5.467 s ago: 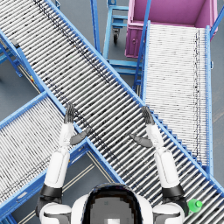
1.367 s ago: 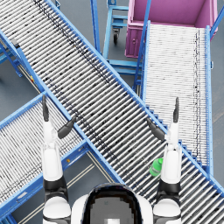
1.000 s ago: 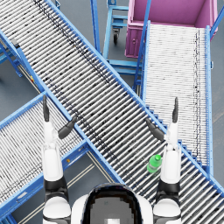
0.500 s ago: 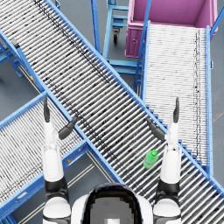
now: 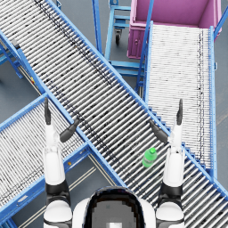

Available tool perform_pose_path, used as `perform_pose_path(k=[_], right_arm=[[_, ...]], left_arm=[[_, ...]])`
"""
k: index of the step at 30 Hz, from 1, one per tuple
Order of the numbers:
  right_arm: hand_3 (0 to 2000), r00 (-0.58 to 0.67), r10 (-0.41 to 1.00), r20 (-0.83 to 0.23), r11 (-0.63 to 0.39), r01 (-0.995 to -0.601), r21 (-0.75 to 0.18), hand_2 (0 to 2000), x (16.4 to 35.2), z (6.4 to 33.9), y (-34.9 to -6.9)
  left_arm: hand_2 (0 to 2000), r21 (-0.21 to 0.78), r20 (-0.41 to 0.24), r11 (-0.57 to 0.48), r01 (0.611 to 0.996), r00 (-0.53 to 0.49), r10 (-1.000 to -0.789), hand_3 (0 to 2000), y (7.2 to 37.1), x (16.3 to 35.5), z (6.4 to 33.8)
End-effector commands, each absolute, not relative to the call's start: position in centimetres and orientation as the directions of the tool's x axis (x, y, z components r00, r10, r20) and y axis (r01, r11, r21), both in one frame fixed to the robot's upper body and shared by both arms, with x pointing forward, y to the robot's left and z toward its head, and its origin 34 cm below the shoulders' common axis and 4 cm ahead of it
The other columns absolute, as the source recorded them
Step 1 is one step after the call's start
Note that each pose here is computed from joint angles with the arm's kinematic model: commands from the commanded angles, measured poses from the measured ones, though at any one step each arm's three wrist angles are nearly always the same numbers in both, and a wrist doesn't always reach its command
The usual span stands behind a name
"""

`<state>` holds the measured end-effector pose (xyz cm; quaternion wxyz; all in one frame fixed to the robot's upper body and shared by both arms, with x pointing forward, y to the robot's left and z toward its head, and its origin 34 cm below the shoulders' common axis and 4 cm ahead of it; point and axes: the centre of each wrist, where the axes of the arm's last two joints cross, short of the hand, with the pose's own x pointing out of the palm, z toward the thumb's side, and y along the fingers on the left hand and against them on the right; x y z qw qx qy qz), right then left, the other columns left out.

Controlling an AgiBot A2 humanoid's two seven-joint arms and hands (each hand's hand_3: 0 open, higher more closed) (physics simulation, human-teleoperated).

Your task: Pick up the oil and place it on the left assembly line, put the cola on the right, and keep Sprite still

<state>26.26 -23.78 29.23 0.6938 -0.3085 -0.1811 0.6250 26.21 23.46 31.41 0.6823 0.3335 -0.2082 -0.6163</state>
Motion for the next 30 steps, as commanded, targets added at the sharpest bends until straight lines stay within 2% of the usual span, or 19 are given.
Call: perform_pose_path(k=[1,4,10,11,12,13,14,15,16,17,18,19,20,22,23,25,28,29,30], right_arm=[[0,0.157,0.979,-0.132,0.029,-0.745,-0.667,0,26.2,29.7,-23.8],[0,0.153,0.979,-0.132,0.03,-0.755,-0.655,0,26.2,29.2,-23.8],[0,0.157,0.979,-0.128,0.038,-0.763,-0.646,0,26.4,28.9,-23.9],[0,0.151,0.98,-0.13,0.041,-0.79,-0.612,0,26.3,27.7,-23.9],[0,0.148,0.98,-0.131,0.038,-0.789,-0.613,0,26.2,27.7,-23.8],[0,0.149,0.98,-0.129,0.038,-0.786,-0.618,0,26.1,27.8,-23.8],[0,0.149,0.98,-0.129,0.038,-0.786,-0.618,0,26.2,27.9,-23.8],[0,0.151,0.98,-0.127,0.039,-0.78,-0.625,0,26.0,28.0,-23.8],[0,0.148,0.981,-0.128,0.039,-0.788,-0.614,0,26.1,27.7,-23.8],[0,0.148,0.981,-0.128,0.039,-0.789,-0.614,0,26.1,27.7,-23.8],[0,0.148,0.981,-0.128,0.036,-0.776,-0.629,0,26.1,28.2,-23.7],[0,0.146,0.981,-0.128,0.032,-0.773,-0.634,0,26.0,28.3,-23.6],[0,0.146,0.981,-0.127,0.032,-0.772,-0.635,0,26.1,28.4,-23.6],[0,0.144,0.981,-0.127,0.035,-0.783,-0.621,0,26.1,27.9,-23.6],[0,0.148,0.981,-0.125,0.033,-0.763,-0.645,0,26.1,28.7,-23.6],[0,0.15,0.981,-0.124,0.032,-0.752,-0.659,0,26.1,29.3,-23.6],[0,0.147,0.981,-0.123,0.033,-0.765,-0.644,0,26.0,28.7,-23.5],[0,0.154,0.981,-0.12,0.038,-0.752,-0.658,0,26.0,29.2,-23.7],[0,0.148,0.981,-0.122,0.035,-0.762,-0.647,0,26.0,28.8,-23.6]], left_arm=[[0,0.713,-0.127,0.018,0.701,0.154,-0.98,0,23.5,26.2,31.4],[0,0.72,-0.125,0.016,0.694,0.153,-0.98,0,23.4,26.1,31.7],[0,0.704,-0.125,0.018,0.71,0.149,-0.981,0,23.3,26.2,31.1],[0,0.716,-0.123,0.019,0.698,0.153,-0.981,0,23.4,26.1,31.5],[0,0.704,-0.124,0.019,0.71,0.149,-0.981,0,23.3,26.2,31.0],[0,0.722,-0.121,0.02,0.692,0.154,-0.981,0,23.4,26.0,31.7],[0,0.706,-0.123,0.019,0.707,0.149,-0.981,0,23.3,26.1,31.1],[0,0.724,-0.118,0.024,0.689,0.158,-0.98,0,23.5,26.0,31.8],[0,0.71,-0.121,0.021,0.704,0.151,-0.981,0,23.4,26.1,31.2],[0,0.729,-0.119,0.02,0.684,0.156,-0.981,0,23.4,26.0,32.0],[0,0.714,-0.12,0.021,0.7,0.152,-0.981,0,23.4,26.1,31.4],[0,0.734,-0.118,0.02,0.679,0.157,-0.981,0,23.4,26.0,32.2],[0,0.718,-0.119,0.021,0.696,0.152,-0.981,0,23.4,26.1,31.5],[0,0.741,-0.116,0.02,0.671,0.158,-0.981,0,23.4,26.1,32.5],[0,0.725,-0.117,0.021,0.688,0.153,-0.981,0,23.3,26.1,31.8],[0,0.756,-0.112,0.024,0.655,0.164,-0.98,0,23.5,25.9,33.1],[0,0.763,-0.111,0.021,0.646,0.163,-0.98,0,23.4,25.7,33.3],[0,0.746,-0.113,0.022,0.665,0.159,-0.981,0,23.4,25.8,32.6],[0,0.759,-0.111,0.022,0.651,0.162,-0.981,0,23.4,25.7,33.1]])
